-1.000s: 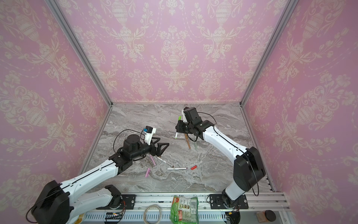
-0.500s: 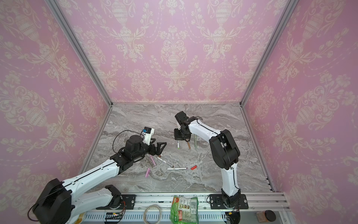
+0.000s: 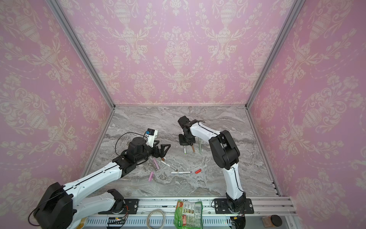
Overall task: Insert pens into pen caps
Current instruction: Place the pen at the center of the table.
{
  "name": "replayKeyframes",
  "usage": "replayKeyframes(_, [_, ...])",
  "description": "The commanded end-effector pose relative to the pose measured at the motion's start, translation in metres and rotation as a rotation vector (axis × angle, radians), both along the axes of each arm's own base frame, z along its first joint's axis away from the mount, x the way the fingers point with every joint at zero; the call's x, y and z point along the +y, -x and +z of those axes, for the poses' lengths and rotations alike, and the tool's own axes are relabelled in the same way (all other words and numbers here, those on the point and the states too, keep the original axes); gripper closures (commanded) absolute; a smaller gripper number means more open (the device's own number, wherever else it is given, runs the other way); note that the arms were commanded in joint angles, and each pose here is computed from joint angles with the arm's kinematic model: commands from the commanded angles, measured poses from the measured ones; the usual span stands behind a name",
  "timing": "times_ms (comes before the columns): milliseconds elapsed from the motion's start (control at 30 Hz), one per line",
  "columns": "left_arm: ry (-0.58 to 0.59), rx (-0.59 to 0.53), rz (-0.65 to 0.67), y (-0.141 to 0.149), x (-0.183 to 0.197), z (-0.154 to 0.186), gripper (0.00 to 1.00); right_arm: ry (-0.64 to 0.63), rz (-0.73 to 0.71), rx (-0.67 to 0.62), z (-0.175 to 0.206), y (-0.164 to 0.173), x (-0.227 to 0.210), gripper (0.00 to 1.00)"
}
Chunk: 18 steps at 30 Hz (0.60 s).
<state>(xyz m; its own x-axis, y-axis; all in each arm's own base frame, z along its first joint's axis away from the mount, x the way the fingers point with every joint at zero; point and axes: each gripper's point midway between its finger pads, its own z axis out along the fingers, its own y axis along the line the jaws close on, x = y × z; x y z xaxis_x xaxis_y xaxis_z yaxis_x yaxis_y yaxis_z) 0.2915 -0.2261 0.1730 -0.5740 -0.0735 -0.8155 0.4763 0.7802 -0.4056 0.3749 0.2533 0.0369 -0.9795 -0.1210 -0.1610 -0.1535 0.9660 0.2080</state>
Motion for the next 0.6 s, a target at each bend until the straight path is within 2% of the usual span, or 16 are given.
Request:
replayKeyframes(0, [0.029, 0.011, 0.014, -0.0035, -0.0037, 0.0081, 0.01, 0.040, 0.004, -0.002, -0.0050, -0.0034, -0.0030, 0.94])
replayKeyframes(567, [0.053, 0.015, 0.016, -0.0026, -0.0044, 0.0146, 0.01, 0.055, -0.025, -0.010, -0.0116, -0.0094, -0.0040, 0.78])
